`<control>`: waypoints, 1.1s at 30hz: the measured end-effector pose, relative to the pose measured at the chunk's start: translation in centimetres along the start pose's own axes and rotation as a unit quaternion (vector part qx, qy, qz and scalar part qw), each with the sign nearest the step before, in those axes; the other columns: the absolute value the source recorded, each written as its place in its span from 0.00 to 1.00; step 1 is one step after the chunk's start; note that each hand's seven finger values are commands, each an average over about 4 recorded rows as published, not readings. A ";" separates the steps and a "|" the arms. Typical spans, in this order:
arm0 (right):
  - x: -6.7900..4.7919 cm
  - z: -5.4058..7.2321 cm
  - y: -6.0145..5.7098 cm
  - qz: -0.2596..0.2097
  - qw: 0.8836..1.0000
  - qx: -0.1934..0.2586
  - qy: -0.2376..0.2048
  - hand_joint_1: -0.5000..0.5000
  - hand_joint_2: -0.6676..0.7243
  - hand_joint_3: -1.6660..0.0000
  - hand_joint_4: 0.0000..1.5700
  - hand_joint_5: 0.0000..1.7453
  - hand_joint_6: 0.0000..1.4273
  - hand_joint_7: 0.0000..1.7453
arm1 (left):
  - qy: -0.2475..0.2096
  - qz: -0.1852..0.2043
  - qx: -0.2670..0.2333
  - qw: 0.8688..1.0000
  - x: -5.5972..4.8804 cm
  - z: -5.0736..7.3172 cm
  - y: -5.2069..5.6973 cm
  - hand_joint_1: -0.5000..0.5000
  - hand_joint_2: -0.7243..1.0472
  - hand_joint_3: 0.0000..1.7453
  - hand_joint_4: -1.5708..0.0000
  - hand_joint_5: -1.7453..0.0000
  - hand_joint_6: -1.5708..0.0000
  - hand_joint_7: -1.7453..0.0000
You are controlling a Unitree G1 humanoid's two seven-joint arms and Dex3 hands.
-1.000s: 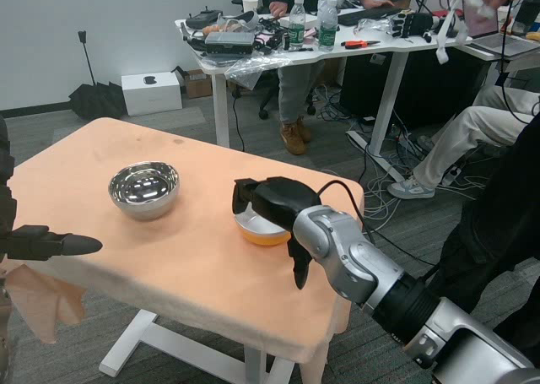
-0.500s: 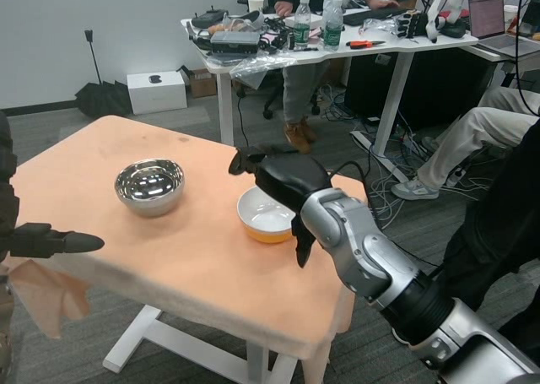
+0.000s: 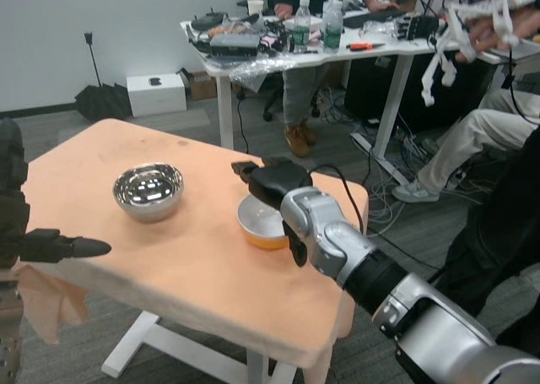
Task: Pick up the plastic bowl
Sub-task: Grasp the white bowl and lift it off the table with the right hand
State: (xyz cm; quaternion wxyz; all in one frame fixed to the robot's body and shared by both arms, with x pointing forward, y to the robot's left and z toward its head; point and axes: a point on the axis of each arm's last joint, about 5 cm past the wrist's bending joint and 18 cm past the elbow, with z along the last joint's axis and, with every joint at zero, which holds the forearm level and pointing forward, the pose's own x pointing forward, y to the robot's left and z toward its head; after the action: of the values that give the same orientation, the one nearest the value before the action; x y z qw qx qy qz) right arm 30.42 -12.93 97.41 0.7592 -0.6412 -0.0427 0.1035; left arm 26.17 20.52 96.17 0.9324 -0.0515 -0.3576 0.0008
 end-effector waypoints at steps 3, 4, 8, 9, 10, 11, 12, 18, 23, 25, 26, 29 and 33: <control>0.6 0.4 0.6 0.018 1.000 -0.008 0.000 0.12 0.73 0.93 0.00 0.00 0.00 0.00 | 0.000 0.001 0.000 1.000 0.0 0.0 0.0 0.00 0.35 0.00 1.00 1.00 1.00 1.00; 0.8 0.6 0.7 0.023 1.000 -0.012 -0.002 0.12 0.73 0.93 0.00 0.00 0.00 0.00 | 0.000 0.001 0.000 1.000 0.0 0.0 0.1 0.00 0.35 0.01 1.00 1.00 1.00 1.00; 1.5 1.3 0.7 0.030 0.999 -0.030 -0.007 0.12 0.73 0.93 0.00 0.00 0.00 0.00 | -0.001 0.002 0.000 1.000 0.0 0.0 0.1 0.00 0.35 0.01 1.00 1.00 1.00 1.00; 1.6 1.4 0.7 0.032 0.999 -0.033 -0.007 0.12 0.73 0.92 0.00 0.00 0.00 0.00 | -0.001 0.002 0.001 1.000 0.0 0.0 0.1 0.00 0.35 0.00 1.00 1.00 1.00 1.00; 1.7 1.5 0.8 0.034 0.999 -0.035 -0.008 0.12 0.73 0.90 0.00 0.00 0.00 0.00 | -0.001 0.002 0.000 1.000 0.0 0.0 0.1 0.00 0.35 0.00 1.00 1.00 1.00 1.00; 1.8 1.5 0.9 0.036 0.999 -0.037 -0.007 0.12 0.73 0.90 0.00 0.00 0.00 0.00 | -0.001 0.002 0.000 1.000 0.0 0.0 0.1 0.00 0.35 0.01 1.00 1.00 1.00 1.00; 1.9 1.6 1.0 0.039 0.999 -0.038 -0.007 0.12 0.73 0.90 0.00 0.00 0.00 0.00 | -0.001 0.002 0.000 1.000 0.0 0.0 0.1 0.00 0.35 0.03 1.00 1.00 1.00 1.00; 2.1 1.6 1.3 0.039 0.998 -0.041 -0.004 0.12 0.66 0.90 0.00 0.00 0.00 0.00 | 0.000 0.001 0.000 1.000 0.0 0.0 0.0 0.00 0.33 0.03 1.00 1.00 1.00 1.00; 2.1 1.7 1.3 0.039 0.998 -0.041 -0.004 0.10 0.64 0.90 0.00 0.00 0.00 0.00 | 0.000 0.000 0.000 1.000 0.0 0.0 0.0 0.00 0.35 0.00 1.00 1.00 1.00 1.00; 2.1 1.7 1.3 0.038 0.998 -0.041 -0.003 0.08 0.64 0.90 0.00 0.00 0.00 0.00 | 0.000 0.000 0.000 1.000 0.0 0.0 0.0 0.00 0.35 0.00 1.00 1.00 1.00 1.00; 2.1 1.7 1.2 0.036 0.999 -0.040 -0.003 0.09 0.64 0.90 0.00 0.00 0.00 0.00 | 0.000 0.000 0.000 1.000 0.0 0.0 0.0 0.00 0.35 0.01 1.00 1.00 1.00 1.00; 2.0 2.0 0.9 0.028 0.999 -0.037 -0.003 0.11 0.64 0.90 0.00 0.00 0.00 0.00 | 0.001 -0.001 -0.001 1.000 0.0 0.0 0.0 0.00 0.35 0.01 1.00 1.00 1.00 1.00; 1.7 2.3 0.1 0.015 1.000 -0.026 -0.005 0.08 0.64 0.90 0.00 0.00 0.00 0.00 | 0.001 -0.001 -0.001 1.000 0.0 -0.1 -0.1 0.00 0.35 0.00 1.00 1.00 1.00 1.00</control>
State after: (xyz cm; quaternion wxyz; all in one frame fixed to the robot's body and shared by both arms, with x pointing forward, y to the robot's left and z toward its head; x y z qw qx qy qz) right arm 31.63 -10.35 97.58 0.7402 -0.6609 -0.0397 0.1173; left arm 26.20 20.44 96.11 0.9327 -0.0517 -0.3569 -0.0009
